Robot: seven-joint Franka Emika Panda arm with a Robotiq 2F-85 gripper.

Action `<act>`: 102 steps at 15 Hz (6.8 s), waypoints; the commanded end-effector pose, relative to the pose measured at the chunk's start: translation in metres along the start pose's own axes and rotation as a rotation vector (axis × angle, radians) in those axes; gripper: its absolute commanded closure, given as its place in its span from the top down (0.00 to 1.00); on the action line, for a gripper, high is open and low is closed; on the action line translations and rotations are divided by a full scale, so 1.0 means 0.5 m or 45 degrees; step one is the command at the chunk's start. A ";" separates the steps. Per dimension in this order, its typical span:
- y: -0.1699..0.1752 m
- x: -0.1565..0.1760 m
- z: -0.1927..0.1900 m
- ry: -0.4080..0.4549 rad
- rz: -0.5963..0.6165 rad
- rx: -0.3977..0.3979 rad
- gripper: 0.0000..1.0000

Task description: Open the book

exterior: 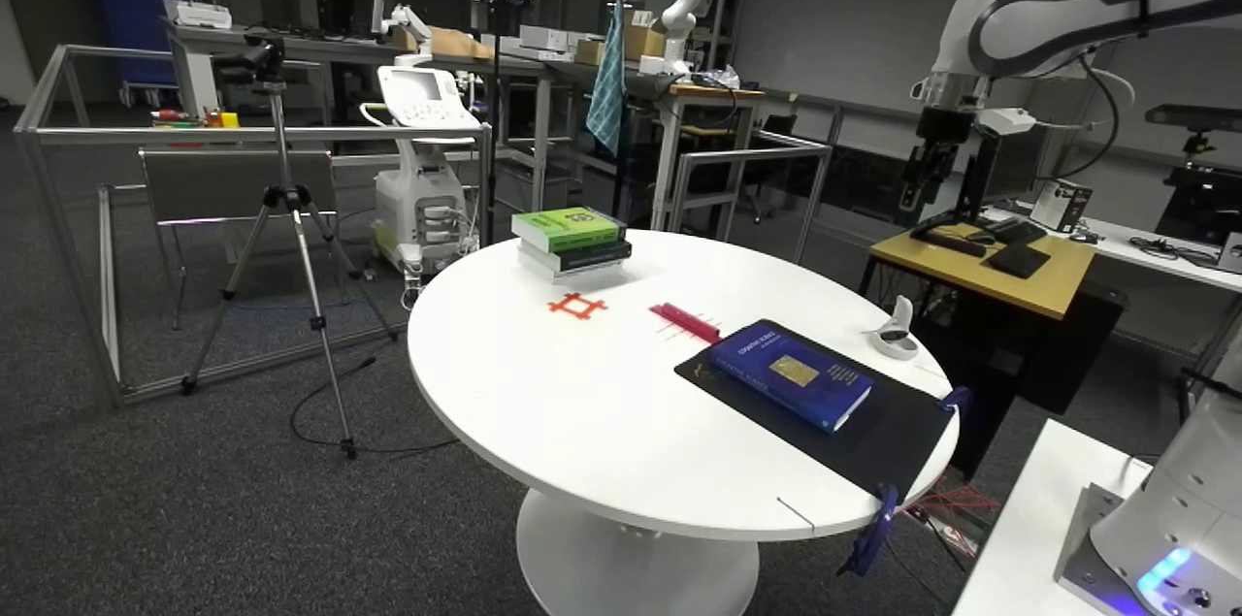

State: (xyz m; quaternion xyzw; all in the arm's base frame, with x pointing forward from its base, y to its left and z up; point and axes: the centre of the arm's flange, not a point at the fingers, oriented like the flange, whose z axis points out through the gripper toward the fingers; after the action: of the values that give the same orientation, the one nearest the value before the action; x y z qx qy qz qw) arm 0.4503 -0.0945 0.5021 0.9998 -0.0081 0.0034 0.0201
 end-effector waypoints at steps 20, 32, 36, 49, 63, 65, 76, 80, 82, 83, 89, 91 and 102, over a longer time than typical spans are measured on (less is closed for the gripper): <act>0.033 0.180 0.239 -0.066 0.017 0.164 1.00; 0.065 0.116 0.472 -0.081 -0.084 0.167 1.00; 0.042 0.113 0.534 -0.237 -0.181 0.195 1.00; 0.045 0.105 0.559 -0.248 -0.162 0.206 1.00; 0.088 0.167 0.577 -0.285 -0.193 0.262 1.00; 0.074 0.168 0.600 -0.302 -0.201 0.240 1.00; 0.050 0.196 0.609 -0.414 -0.304 0.371 1.00; 0.092 0.203 0.606 -0.478 -0.318 0.448 1.00; 0.106 0.198 0.612 -0.501 -0.321 0.467 1.00; 0.109 0.193 0.620 -0.484 -0.317 0.446 1.00; 0.113 0.171 0.635 -0.301 -0.194 0.480 1.00; 0.110 0.189 0.645 -0.362 -0.192 0.457 1.00; 0.080 0.199 0.653 -0.217 -0.215 0.654 1.00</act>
State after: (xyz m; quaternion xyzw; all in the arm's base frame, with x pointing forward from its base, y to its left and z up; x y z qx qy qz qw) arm 0.5519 -0.1496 0.1822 0.9692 0.0644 -0.1029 -0.2143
